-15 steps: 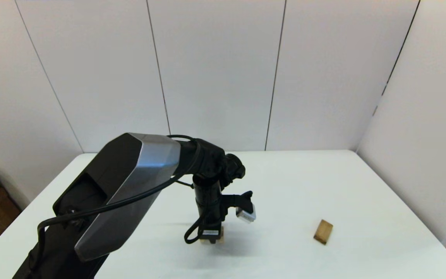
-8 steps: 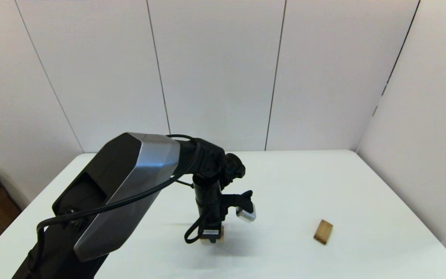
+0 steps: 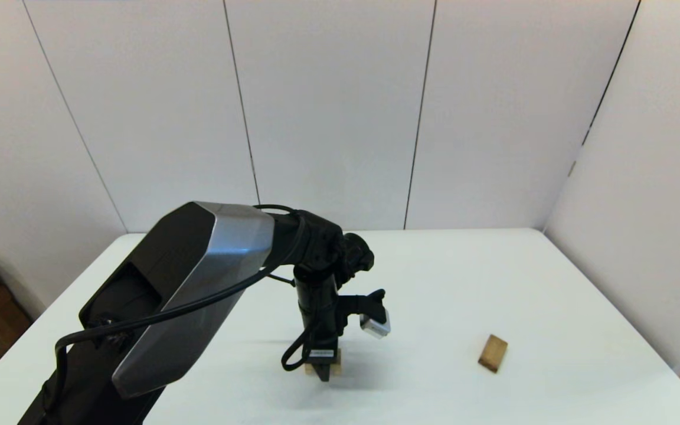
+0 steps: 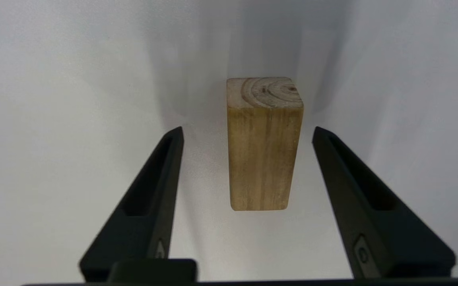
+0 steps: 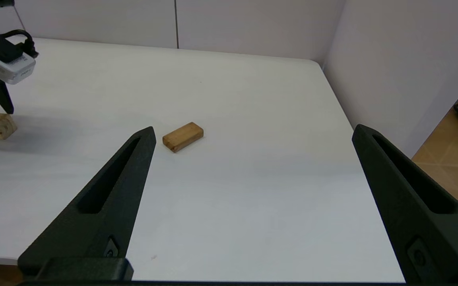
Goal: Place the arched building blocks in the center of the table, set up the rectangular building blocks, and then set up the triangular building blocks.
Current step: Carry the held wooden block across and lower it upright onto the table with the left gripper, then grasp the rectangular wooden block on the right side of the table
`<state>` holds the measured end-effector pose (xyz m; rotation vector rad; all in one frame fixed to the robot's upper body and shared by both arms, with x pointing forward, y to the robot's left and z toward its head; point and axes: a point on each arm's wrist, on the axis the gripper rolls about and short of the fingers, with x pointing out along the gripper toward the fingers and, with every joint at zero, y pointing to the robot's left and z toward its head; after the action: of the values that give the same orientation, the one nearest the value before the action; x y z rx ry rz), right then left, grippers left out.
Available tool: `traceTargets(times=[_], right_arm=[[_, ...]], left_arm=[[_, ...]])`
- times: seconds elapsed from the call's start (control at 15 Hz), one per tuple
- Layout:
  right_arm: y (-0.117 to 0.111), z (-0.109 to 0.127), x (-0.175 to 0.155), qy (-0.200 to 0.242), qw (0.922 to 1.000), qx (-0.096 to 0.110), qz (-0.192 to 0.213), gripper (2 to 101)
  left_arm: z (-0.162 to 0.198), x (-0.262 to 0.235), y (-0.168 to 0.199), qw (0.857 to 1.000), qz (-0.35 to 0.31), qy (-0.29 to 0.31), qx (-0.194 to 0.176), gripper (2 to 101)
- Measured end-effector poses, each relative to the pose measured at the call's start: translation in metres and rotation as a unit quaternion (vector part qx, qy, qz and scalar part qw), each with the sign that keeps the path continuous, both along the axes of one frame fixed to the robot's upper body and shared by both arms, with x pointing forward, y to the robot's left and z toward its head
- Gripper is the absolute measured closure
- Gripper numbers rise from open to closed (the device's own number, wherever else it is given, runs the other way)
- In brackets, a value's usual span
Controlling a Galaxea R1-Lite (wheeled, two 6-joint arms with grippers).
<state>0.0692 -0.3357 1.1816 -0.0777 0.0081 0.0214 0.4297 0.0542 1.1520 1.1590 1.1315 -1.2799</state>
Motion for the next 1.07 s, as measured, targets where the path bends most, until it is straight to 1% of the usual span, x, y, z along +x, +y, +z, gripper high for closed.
traceTargets(times=[0.2,0.47,0.87,1.07], right_arm=[[0.000,0.000,0.000,0.000,1.0000,0.000,0.000,4.3],[0.000,0.000,0.000,0.000,1.0000,0.000,0.000,4.3],[0.000,0.000,0.000,0.000,1.0000,0.000,0.000,4.3],[0.000,0.000,0.000,0.000,1.0000,0.000,0.000,4.3]], left_arm=[[0.001,0.000,0.000,1.000,0.000,-0.001,-0.001,25.4],[0.001,0.000,0.000,1.000,0.000,-0.001,0.000,17.9],[0.006,0.000,0.001,1.000,0.001,-0.007,-0.005,11.8],[0.019,0.006,0.005,0.999,0.008,-0.032,-0.024,9.7]])
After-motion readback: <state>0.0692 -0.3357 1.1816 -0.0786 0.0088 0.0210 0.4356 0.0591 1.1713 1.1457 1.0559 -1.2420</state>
